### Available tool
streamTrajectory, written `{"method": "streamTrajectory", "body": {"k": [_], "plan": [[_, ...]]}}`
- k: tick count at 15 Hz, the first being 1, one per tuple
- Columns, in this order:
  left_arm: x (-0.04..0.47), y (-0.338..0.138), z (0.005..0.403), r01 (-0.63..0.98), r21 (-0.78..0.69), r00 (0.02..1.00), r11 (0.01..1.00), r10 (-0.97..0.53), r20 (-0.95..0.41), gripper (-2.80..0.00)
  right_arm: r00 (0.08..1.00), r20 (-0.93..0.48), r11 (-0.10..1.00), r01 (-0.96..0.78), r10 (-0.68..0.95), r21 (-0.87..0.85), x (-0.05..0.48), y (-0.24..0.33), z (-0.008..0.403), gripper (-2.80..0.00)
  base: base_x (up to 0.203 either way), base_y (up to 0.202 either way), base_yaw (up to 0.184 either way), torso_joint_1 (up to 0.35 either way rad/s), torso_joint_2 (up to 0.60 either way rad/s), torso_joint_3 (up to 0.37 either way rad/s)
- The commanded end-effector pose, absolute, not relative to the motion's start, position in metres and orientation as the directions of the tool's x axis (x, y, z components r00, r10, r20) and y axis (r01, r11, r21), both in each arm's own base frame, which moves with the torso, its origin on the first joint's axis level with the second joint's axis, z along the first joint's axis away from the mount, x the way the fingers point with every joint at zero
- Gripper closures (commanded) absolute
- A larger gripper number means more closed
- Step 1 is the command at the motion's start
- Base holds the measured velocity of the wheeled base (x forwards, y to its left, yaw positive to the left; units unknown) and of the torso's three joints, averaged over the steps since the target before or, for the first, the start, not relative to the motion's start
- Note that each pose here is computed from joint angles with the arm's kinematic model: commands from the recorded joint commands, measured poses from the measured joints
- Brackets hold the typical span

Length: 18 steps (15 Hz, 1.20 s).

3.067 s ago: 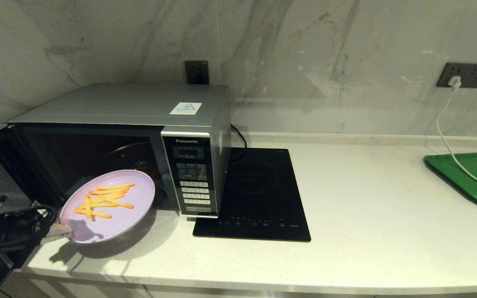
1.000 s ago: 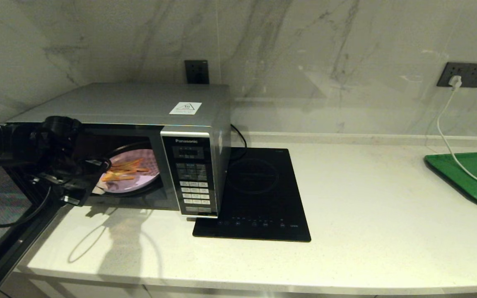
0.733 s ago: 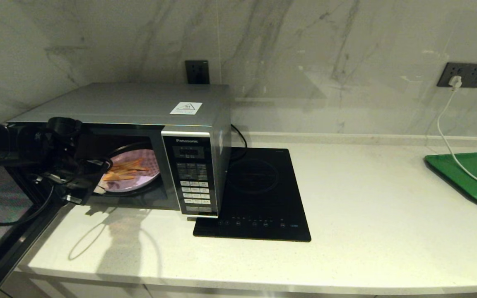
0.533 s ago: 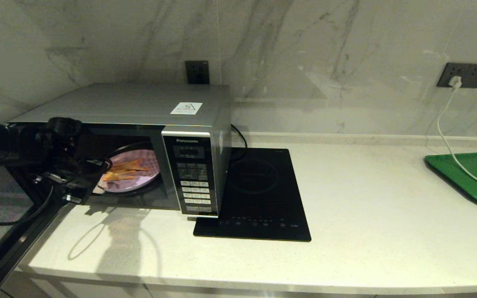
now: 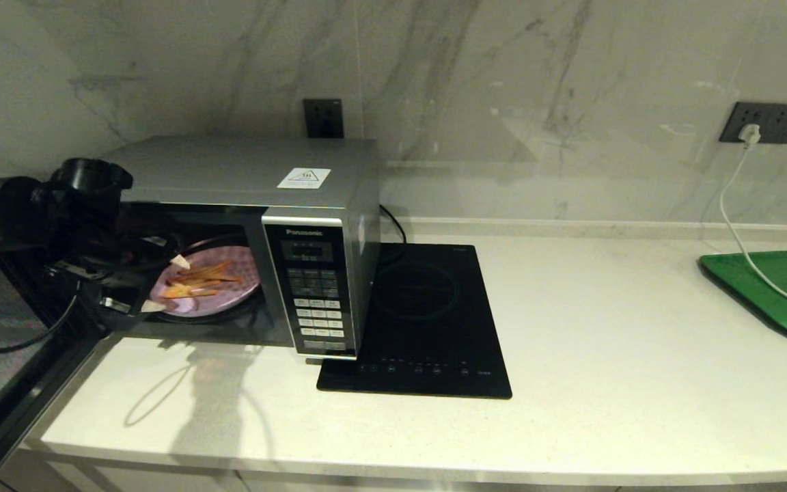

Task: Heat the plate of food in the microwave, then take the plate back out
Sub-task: Put the plate in the microwave oven, then close the microwave oven

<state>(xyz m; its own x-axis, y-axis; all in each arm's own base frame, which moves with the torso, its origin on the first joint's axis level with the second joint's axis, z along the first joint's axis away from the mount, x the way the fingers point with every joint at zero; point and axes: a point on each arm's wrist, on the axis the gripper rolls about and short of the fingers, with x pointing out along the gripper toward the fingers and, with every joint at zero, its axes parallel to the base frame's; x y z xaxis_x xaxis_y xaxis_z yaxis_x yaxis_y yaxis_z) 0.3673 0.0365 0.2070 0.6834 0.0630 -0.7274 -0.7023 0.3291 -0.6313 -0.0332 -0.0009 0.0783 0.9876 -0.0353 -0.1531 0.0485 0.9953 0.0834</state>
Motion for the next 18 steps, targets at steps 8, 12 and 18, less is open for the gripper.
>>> {"method": "streamTrajectory", "body": {"k": [8,12,18], "plan": [[0.276,0.025,0.234,-0.709,-0.613,0.661,0.348,0.025,-0.750,0.00,0.987,-0.154,0.995,0.049,-0.035,0.084,-0.033,-0.001,0.078,0.00,0.000,0.000,0.000,0.000,0.00,0.000],[0.202,0.045,0.283,-0.605,-0.674,0.771,0.424,0.101,-0.628,0.00,0.987,-0.154,0.995,0.049,-0.035,0.084,-0.033,-0.001,0.078,0.00,0.000,0.000,0.000,0.000,0.00,0.000],[0.126,0.087,0.318,-0.591,-0.539,0.803,0.600,0.369,-0.468,0.00,0.987,-0.154,0.995,0.049,-0.035,0.084,-0.033,-0.001,0.078,0.00,0.000,0.000,0.000,0.000,0.00,0.000]]}}
